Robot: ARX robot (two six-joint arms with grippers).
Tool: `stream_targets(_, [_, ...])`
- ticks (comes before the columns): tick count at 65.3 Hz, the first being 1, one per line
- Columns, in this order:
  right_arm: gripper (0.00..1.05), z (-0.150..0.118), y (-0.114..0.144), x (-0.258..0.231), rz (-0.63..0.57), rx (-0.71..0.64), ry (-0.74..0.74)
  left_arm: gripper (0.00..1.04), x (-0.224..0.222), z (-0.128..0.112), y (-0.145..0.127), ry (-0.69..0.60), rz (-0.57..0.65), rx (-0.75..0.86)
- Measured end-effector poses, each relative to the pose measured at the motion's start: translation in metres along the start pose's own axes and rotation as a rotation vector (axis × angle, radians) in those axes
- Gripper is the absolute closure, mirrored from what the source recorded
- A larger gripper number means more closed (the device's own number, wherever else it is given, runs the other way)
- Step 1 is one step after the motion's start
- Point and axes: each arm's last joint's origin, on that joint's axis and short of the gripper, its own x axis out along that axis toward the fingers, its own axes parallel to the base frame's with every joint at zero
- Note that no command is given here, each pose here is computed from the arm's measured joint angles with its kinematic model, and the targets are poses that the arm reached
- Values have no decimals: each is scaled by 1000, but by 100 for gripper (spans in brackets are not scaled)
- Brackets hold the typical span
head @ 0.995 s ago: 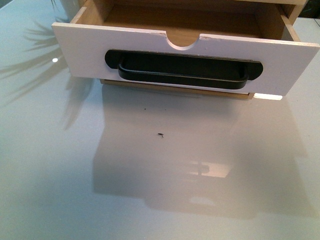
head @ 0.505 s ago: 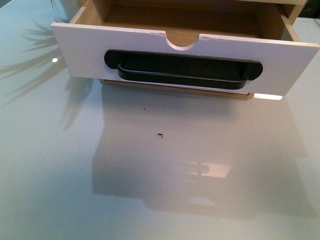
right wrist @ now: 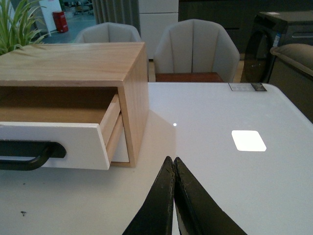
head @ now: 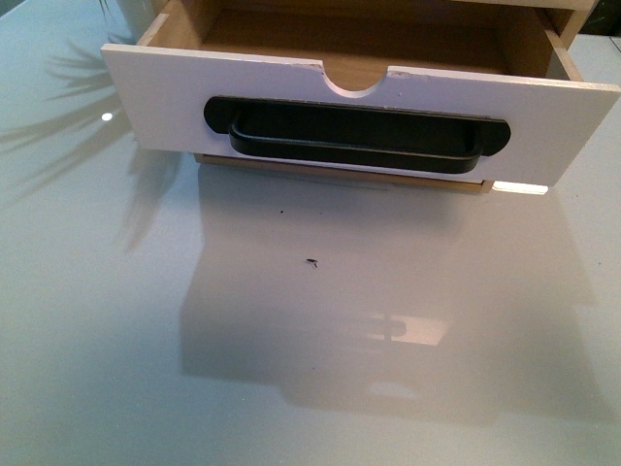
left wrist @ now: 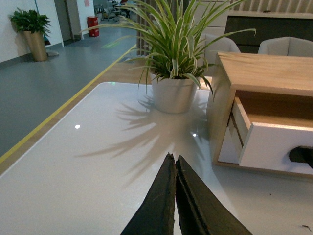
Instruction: Pull drawer
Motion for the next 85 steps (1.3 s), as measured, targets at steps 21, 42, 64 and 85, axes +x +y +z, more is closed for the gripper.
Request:
stream_targets(21, [103,-2,0,-2,0,0,-27,102,0,0,0,-1,0,0])
stream_targets(42, [70,-2,0,-2,0,0,-27,67,0,0,0,-1,0,0])
stream_targets(64, [7,-2,0,-2,0,0,-28,6,0,0,0,-1,0,3])
stream_targets(85, [9,-2,0,-2,0,0,-27,7,0,0,0,-1,0,3])
